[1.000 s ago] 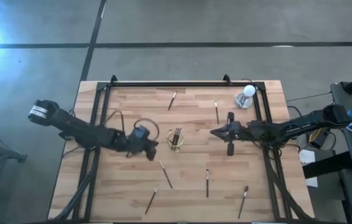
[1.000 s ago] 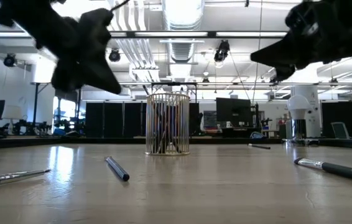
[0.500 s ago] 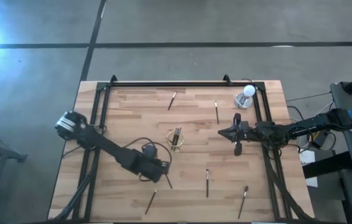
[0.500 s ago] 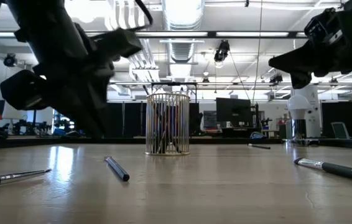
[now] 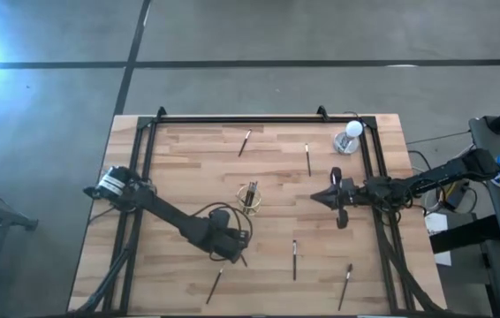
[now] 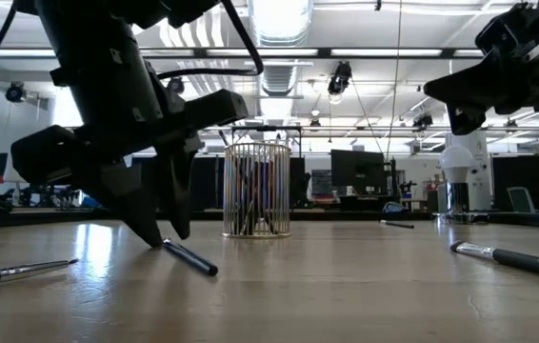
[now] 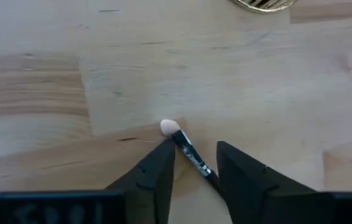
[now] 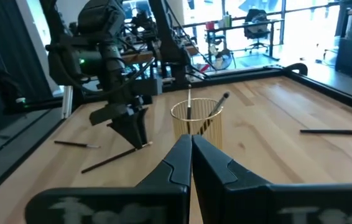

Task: Pick & Place Makeup Brushes
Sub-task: Put the eyeshadow brush into the gold makeup brush holder

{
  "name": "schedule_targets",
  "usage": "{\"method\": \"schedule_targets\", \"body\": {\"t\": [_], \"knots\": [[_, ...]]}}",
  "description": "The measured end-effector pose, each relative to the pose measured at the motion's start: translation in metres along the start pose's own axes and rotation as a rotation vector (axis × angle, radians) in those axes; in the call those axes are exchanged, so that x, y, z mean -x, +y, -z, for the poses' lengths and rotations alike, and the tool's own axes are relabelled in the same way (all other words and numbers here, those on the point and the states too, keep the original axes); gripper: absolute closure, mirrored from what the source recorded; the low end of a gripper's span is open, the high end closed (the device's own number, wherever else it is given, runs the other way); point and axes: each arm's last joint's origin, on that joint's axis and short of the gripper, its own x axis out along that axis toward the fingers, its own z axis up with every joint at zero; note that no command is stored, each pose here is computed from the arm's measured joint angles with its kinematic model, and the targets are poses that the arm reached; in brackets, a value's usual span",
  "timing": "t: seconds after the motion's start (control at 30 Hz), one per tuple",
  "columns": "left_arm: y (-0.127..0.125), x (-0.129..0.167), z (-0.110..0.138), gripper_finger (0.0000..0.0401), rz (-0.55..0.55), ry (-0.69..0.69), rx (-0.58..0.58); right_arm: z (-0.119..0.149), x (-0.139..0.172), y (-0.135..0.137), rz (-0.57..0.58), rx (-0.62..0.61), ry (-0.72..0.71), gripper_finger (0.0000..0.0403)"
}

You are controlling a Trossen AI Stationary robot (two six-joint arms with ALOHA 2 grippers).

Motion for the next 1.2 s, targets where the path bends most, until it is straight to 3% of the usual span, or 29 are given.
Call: {"method": "schedule_targets", "body": {"t": [0.53,0.9,1.2], "knots": [[0.011,0.002,-0.011,0.0378,-0.121,-0.020,-0.186,0.000,0.000,0.000,0.002,0.000,0.000,0.0394],[0.015,0.008,-0.017,0.0398,-0.163,-0.012,-0.243,0.000,0.000,0.000,0.002,-0.002,0.000,0.0394],[0.016,0.034,-0.027,0.0400,-0.128,-0.020,-0.271,0.000,0.000,0.000,0.002,-0.002,0.001,0.0394]]}}
